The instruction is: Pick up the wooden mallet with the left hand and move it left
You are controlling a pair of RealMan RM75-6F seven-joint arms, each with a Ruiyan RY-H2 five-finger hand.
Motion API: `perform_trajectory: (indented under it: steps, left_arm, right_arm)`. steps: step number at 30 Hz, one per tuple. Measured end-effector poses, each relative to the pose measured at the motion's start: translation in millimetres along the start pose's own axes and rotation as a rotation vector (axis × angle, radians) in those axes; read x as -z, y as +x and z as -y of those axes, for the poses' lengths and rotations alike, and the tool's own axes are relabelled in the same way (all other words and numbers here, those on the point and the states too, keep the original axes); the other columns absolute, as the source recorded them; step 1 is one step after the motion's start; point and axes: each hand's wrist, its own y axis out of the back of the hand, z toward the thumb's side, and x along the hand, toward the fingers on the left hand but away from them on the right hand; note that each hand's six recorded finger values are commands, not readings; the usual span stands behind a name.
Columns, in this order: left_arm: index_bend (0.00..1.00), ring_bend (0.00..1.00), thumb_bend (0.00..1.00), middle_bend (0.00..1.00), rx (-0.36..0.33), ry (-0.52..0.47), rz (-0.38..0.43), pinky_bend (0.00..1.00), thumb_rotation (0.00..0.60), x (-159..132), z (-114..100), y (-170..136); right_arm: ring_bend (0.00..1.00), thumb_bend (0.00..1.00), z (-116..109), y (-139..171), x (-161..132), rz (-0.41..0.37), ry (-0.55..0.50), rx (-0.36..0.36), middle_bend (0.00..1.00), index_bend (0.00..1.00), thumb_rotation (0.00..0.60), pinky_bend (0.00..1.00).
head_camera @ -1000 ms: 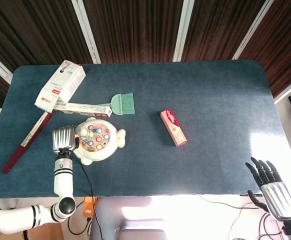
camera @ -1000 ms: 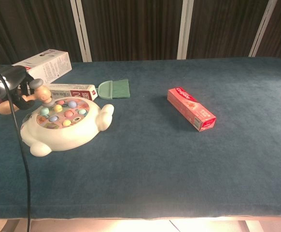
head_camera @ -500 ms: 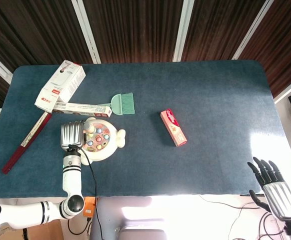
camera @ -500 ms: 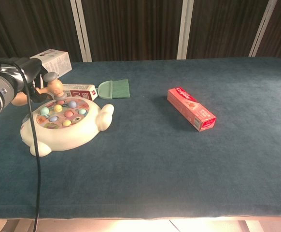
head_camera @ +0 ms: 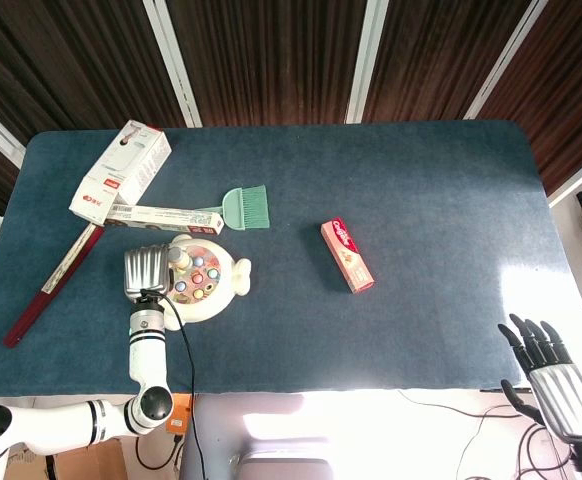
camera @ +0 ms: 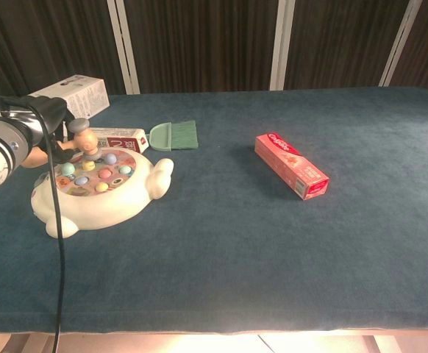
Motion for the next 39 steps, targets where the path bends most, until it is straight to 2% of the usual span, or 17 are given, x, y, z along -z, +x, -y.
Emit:
perform_trajectory:
  steps: [14,20,26,29,31,34,39]
  left_arm:
    - [0.77,0.5,0.65,0.68,0.044,0.024,-0.01,0.54,0.6,1,10,1]
    - [0.77,0.5,0.65,0.68,0.015,-0.025,0.019,0.54,0.6,-3,-1,-5]
    - [0.77,0.5,0.64,0.68,-0.011,-0.116,0.063,0.54,0.6,3,-23,-22]
    - [0.77,0.5,0.64,0.67,-0.028,-0.162,0.06,0.54,0.6,22,-36,-33]
    - [0.77,0.5,0.64,0.67,-0.034,-0.185,0.032,0.54,0.6,45,-39,-39]
    - [0.77,0.5,0.64,0.67,-0.003,-0.176,-0.023,0.53,0.6,80,-24,-48]
    - [0.77,0.49,0.63,0.65,0.072,-0.15,-0.094,0.53,0.6,111,7,-51]
  right_arm:
    - [0.0,0.32,-2,1,2,0.009,0.0,0.008,0.0,0.0,0.6,0.0]
    - [0.0,0.32,-2,2,2,0.007,-0.001,0.007,0.0,0.0,0.6,0.0]
    - [0.0,0.32,-2,3,1,0.003,-0.002,0.007,0.0,0.0,0.6,0.0]
    - [0.0,0.32,-1,3,0,0.0,0.0,0.003,0.0,0.0,0.6,0.0]
    - [0.0,0.32,0,2,-1,-0.004,0.004,-0.002,0.0,0.0,0.6,0.0]
    - [0.0,0.32,1,2,-3,-0.007,0.006,-0.004,0.0,0.0,0.6,0.0]
    - [0.0,0.32,5,-1,-5,-0.011,0.012,-0.016,0.0,0.0,0.6,0.0]
